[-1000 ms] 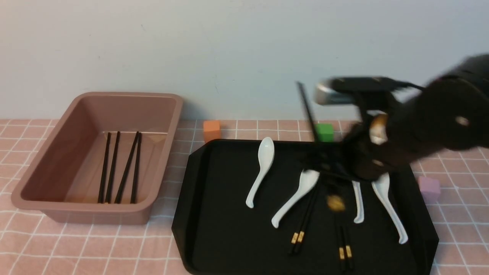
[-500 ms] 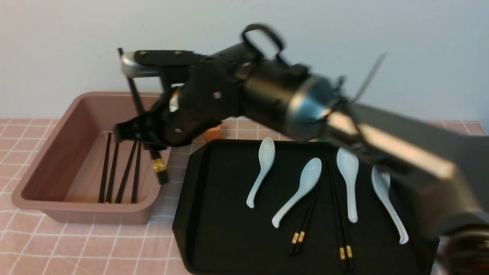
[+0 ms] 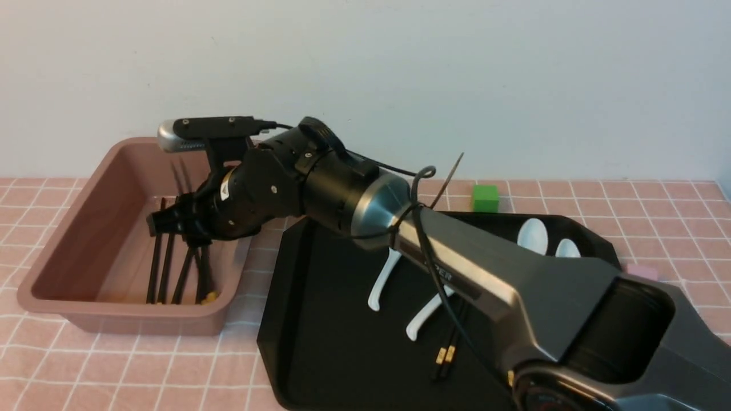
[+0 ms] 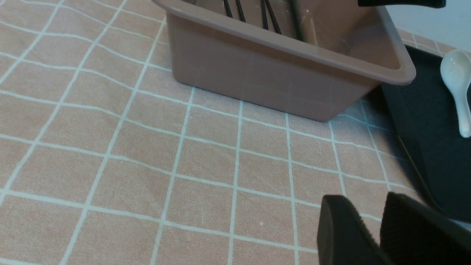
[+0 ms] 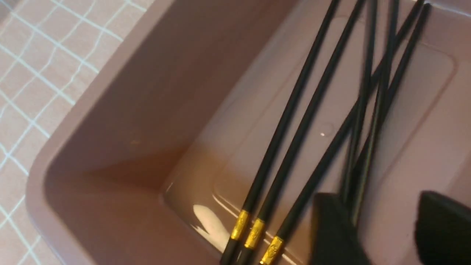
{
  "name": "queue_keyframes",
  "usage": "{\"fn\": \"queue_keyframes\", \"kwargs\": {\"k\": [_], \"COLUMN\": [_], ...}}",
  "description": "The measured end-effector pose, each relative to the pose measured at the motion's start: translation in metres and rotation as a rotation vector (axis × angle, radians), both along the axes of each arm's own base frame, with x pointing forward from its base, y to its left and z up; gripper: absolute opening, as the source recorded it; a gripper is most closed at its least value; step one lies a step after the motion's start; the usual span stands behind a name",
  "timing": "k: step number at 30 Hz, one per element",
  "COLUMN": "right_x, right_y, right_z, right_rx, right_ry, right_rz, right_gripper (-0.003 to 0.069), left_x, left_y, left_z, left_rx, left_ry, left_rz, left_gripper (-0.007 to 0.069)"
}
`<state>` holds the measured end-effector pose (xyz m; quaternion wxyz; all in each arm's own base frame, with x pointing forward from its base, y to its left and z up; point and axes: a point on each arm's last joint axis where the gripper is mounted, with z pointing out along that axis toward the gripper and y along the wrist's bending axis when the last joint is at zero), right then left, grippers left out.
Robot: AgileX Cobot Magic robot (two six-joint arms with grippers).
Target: On pink tablecloth take chopsticks from black tray and put them in box.
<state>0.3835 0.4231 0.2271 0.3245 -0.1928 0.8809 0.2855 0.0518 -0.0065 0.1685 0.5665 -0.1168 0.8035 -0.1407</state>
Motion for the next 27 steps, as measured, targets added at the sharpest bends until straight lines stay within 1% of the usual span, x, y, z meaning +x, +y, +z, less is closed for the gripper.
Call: {"fn": "queue_keyframes", "kwargs": {"k": [2, 4, 6, 8, 9, 13, 14, 15, 16, 17, 19, 20, 21, 22, 23, 27], "right_x": [0.000, -0.002, -0.007, -0.013, -0.020, -0.046, -0.056, -0.061, -0.069, -0.070, -0.079, -0.090, -0.090, -0.099, -0.105, -0.137], "right_y": [-0.001, -0.003, -0.009, -0.015, -0.022, -0.048, -0.059, -0.065, -0.074, -0.075, -0.087, -0.099, -0.099, -0.109, -0.116, -0.152], "right_z": [0.004, 0.012, 0.027, 0.041, 0.060, 0.110, 0.127, 0.140, 0.156, 0.159, 0.182, 0.203, 0.202, 0.215, 0.223, 0.241], "right_rx": [-0.001, -0.010, -0.034, -0.066, -0.088, -0.197, -0.238, -0.246, -0.257, -0.256, -0.252, -0.236, -0.239, -0.226, -0.222, -0.242], "right_ry": [-0.014, -0.017, -0.005, 0.006, 0.005, -0.005, -0.006, -0.026, -0.055, -0.063, -0.110, -0.152, -0.149, -0.165, -0.174, -0.170], "right_rz": [0.000, 0.002, 0.012, 0.029, 0.049, 0.143, 0.177, 0.191, 0.207, 0.207, 0.215, 0.212, 0.213, 0.211, 0.211, 0.207], "right_gripper": [0.0423, 0.0463, 0.0475, 0.0469, 0.0452, 0.0357, 0.0308, 0.0272, 0.0208, 0.0208, 0.0116, 0.0039, 0.0031, -0.0001, -0.0012, -0.0013], "left_x": [0.000, 0.000, 0.000, 0.000, 0.000, 0.000, 0.000, 0.000, 0.000, 0.000, 0.000, 0.000, 0.000, 0.000, 0.000, 0.000], "left_y": [0.000, 0.000, 0.000, 0.000, 0.000, 0.000, 0.000, 0.000, 0.000, 0.000, 0.000, 0.000, 0.000, 0.000, 0.000, 0.000], "left_z": [0.000, 0.000, 0.000, 0.000, 0.000, 0.000, 0.000, 0.000, 0.000, 0.000, 0.000, 0.000, 0.000, 0.000, 0.000, 0.000], "left_rx": [0.000, 0.000, 0.000, 0.000, 0.000, 0.000, 0.000, 0.000, 0.000, 0.000, 0.000, 0.000, 0.000, 0.000, 0.000, 0.000], "left_ry": [0.000, 0.000, 0.000, 0.000, 0.000, 0.000, 0.000, 0.000, 0.000, 0.000, 0.000, 0.000, 0.000, 0.000, 0.000, 0.000], "left_rz": [0.000, 0.000, 0.000, 0.000, 0.000, 0.000, 0.000, 0.000, 0.000, 0.000, 0.000, 0.000, 0.000, 0.000, 0.000, 0.000], "left_gripper": [0.0187, 0.0187, 0.0187, 0.0187, 0.0187, 0.0187, 0.0187, 0.0187, 0.0187, 0.0187, 0.0187, 0.0187, 0.0187, 0.0189, 0.0190, 0.0191]}}
